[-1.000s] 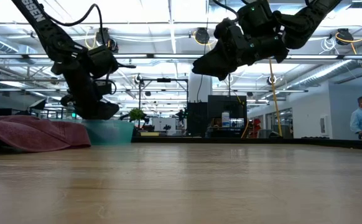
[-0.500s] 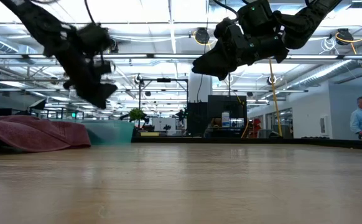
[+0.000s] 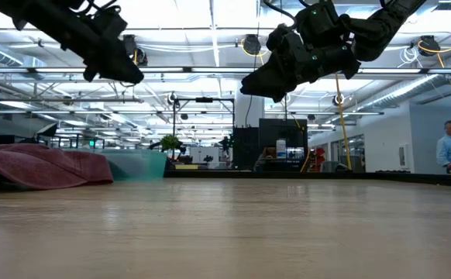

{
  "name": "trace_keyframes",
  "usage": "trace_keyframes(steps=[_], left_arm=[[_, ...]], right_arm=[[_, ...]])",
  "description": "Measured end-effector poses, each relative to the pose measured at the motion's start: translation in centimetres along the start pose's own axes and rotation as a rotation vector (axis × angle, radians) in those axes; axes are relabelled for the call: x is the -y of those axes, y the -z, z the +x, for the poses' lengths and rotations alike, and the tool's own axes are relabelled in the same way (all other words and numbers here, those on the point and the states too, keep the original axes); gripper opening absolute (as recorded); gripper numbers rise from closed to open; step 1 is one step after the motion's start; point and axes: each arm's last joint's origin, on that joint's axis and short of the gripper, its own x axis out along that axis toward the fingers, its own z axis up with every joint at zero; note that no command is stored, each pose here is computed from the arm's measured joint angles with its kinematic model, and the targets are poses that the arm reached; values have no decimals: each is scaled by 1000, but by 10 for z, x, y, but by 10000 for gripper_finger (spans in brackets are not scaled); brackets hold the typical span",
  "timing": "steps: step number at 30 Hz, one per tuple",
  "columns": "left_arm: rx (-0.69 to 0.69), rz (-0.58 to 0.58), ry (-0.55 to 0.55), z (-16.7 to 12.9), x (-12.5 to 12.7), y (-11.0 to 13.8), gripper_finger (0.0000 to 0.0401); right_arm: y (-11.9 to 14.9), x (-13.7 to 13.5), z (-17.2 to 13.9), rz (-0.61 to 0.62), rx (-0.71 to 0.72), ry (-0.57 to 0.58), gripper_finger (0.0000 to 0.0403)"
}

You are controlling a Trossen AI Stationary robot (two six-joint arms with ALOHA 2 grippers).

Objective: Pick & Place hat
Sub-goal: Put the red cap into the blue bin

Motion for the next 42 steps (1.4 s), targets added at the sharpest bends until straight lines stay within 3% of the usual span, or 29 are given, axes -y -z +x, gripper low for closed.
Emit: trace_keyframes(steps=[7, 11, 16, 24, 28, 31, 42], left_arm=[[-168, 196, 211, -2, 39, 26, 90], [-245, 251, 283, -3, 60, 41, 90], [-330, 281, 295, -10, 93, 38, 90], [-557, 494, 234, -28, 148, 16, 90], [-728, 652, 174, -37, 165, 32, 90], [-864, 707, 144, -41, 177, 49, 90], [-1155, 685, 161, -38, 200, 96, 106]], right_arm=[[0, 0, 0, 2, -1, -4, 155], [-2, -1, -3, 3, -9, -4, 155], [-2, -4, -10, -1, -47, -5, 155], [-12, -9, -23, -10, -37, -4, 155], [-16, -11, -29, 21, -36, -4, 155], [-18, -15, -34, 52, -48, -9, 155], [-8, -46, -27, 121, -164, -112, 155]])
